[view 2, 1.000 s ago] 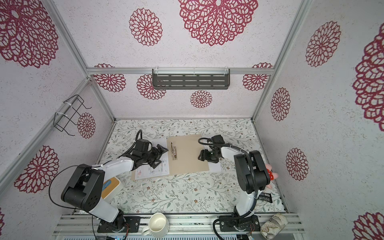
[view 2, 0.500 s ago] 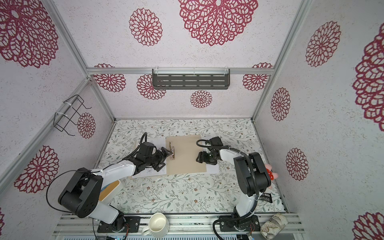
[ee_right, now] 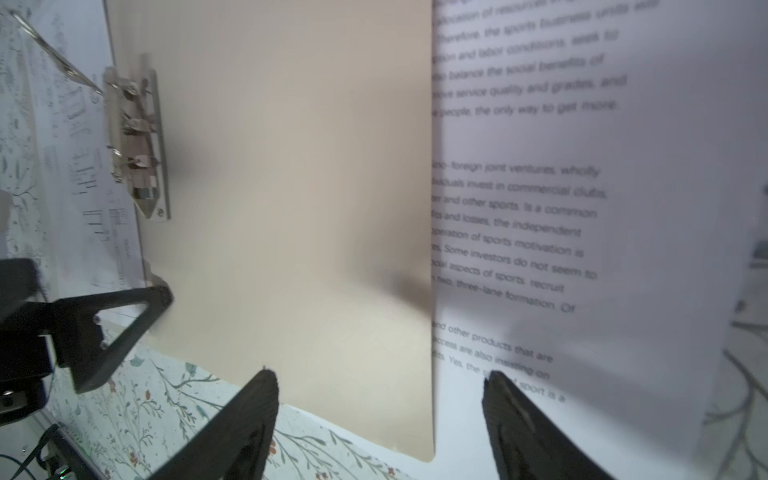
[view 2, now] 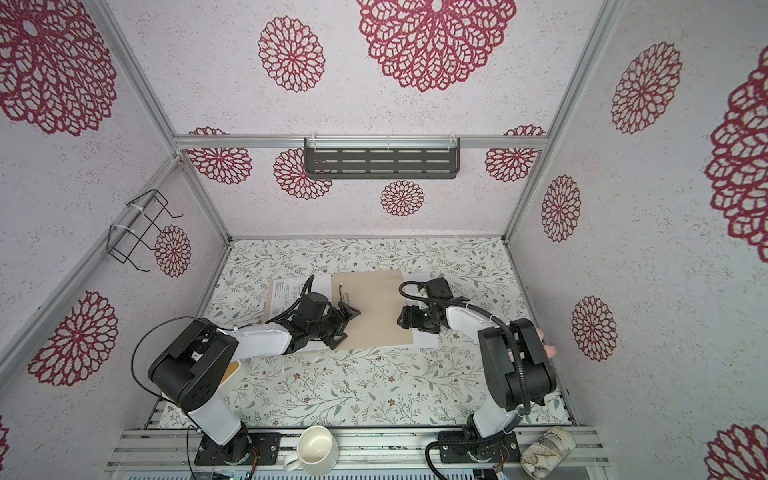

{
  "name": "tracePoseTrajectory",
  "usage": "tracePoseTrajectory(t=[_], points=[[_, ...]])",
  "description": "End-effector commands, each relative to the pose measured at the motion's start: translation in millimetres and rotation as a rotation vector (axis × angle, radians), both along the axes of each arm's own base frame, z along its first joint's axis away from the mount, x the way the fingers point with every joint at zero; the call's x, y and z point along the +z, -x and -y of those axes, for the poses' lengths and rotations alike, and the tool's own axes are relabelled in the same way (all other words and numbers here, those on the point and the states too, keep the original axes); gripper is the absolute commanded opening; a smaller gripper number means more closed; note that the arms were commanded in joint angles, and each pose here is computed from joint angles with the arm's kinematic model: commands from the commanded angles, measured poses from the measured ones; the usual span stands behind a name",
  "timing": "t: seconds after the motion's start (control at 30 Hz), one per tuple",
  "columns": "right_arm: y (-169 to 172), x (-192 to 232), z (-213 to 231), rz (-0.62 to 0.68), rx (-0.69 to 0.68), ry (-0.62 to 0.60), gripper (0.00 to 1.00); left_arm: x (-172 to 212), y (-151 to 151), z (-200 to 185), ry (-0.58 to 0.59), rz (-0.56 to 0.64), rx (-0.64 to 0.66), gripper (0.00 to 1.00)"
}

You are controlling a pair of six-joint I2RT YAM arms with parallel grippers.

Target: Put the files into the folder

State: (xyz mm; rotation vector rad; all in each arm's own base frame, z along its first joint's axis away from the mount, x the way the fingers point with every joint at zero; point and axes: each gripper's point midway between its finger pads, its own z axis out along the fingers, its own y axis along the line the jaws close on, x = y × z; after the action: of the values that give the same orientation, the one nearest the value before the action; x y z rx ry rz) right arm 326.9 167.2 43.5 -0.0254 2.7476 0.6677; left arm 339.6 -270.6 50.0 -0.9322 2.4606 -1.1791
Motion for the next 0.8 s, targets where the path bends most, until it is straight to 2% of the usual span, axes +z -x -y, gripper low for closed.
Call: tracePoseTrajectory(t=[0.0, 0.27, 0.4, 0.77], points=[[8, -5, 13, -0.02, -0.017, 0.044, 0.81, -11, 0, -5, -0.041, -0.026, 0.031, 0.98], [18, -24, 55, -0.084, -0.082, 0.173, 0.8, -29, 12, -27, -0.16, -0.087, 0.036, 0.98], [21, -29, 67, -0.103, -0.089, 0.222, 0.8, -34, 15, -34, -0.178, -0.102, 0.042, 0.98], [33, -24, 61, -0.127, -0.095, 0.159, 0.79, -27, 10, -59, -0.241, -0.101, 0.058, 0.98]])
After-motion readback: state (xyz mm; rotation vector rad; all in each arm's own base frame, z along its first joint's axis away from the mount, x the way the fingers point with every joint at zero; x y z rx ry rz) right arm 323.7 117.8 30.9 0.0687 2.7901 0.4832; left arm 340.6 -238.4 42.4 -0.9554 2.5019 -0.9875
